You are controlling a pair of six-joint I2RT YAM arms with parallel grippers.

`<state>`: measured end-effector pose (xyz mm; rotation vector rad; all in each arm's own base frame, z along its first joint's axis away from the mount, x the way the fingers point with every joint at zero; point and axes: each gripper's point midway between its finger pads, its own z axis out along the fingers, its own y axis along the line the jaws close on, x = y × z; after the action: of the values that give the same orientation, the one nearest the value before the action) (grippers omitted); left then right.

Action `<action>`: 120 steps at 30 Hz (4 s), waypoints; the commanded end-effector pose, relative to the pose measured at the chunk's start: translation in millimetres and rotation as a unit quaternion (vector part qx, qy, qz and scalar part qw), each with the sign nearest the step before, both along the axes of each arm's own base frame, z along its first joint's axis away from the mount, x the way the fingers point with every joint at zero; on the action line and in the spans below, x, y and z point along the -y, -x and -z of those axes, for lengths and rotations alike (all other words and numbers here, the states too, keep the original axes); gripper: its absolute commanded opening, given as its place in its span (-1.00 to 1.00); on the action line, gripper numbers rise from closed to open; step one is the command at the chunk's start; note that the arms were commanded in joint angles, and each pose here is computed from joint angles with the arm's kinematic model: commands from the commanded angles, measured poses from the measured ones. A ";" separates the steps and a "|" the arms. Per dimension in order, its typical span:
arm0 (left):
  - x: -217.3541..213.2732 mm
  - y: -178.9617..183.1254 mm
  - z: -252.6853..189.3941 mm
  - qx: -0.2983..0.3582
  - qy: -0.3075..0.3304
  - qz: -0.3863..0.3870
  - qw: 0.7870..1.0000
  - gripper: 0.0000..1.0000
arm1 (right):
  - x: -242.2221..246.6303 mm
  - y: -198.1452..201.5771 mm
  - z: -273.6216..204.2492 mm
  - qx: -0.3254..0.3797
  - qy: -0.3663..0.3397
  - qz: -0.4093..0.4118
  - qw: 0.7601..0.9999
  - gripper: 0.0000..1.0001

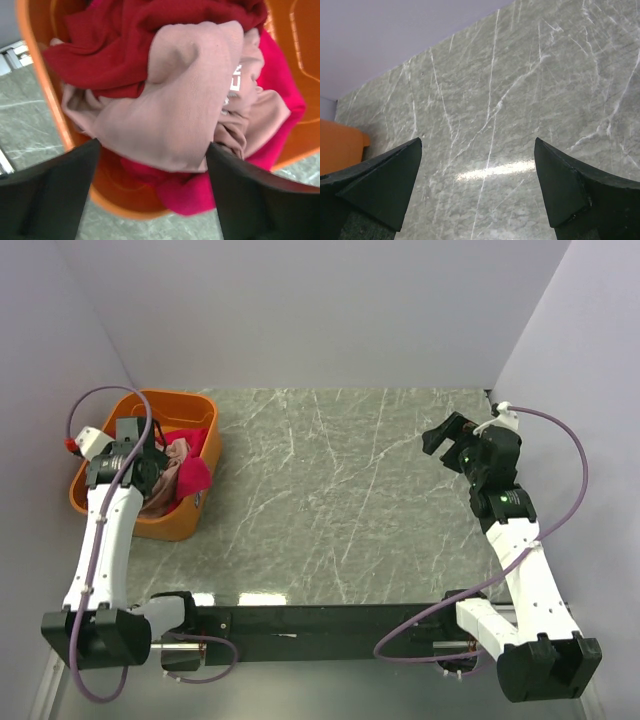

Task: Fold and stack the t-shirts
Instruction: Grab the tshirt from the pile, then move the tshirt to the center of the board, then flatten the tshirt out

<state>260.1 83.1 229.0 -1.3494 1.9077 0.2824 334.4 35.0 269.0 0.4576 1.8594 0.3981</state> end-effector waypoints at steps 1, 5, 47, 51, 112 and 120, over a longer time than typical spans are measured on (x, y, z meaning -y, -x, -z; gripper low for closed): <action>-2.6 -18.4 6.5 0.011 0.002 -0.003 1.000 0.71 | 0.9 -5.0 -6.4 0.013 0.010 -0.005 1.000 0.97; -9.8 -25.3 13.4 -0.003 -0.004 -0.023 1.000 -0.71 | -0.8 -5.4 -3.8 0.010 0.011 -0.011 1.000 0.95; 265.5 -166.3 -414.2 0.554 -0.137 0.458 0.682 -0.99 | -5.2 -15.4 8.9 0.006 0.002 -0.019 1.000 0.89; 312.8 -148.1 -436.1 0.602 -0.123 0.477 0.629 -0.99 | -4.7 -9.8 8.3 0.005 -0.002 -0.015 1.000 0.89; 327.4 -171.7 195.9 -0.042 0.163 0.517 0.839 -0.22 | 35.6 70.9 196.0 -0.346 -0.049 0.132 0.927 0.84; 320.5 -176.4 179.6 -0.013 0.133 0.515 0.847 -0.99 | 34.0 73.3 202.0 -0.352 -0.046 0.122 0.927 0.79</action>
<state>432.1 -238.3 27.2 -0.3329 2.5275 -0.5204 256.5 1.5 67.6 0.9957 2.4494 0.1404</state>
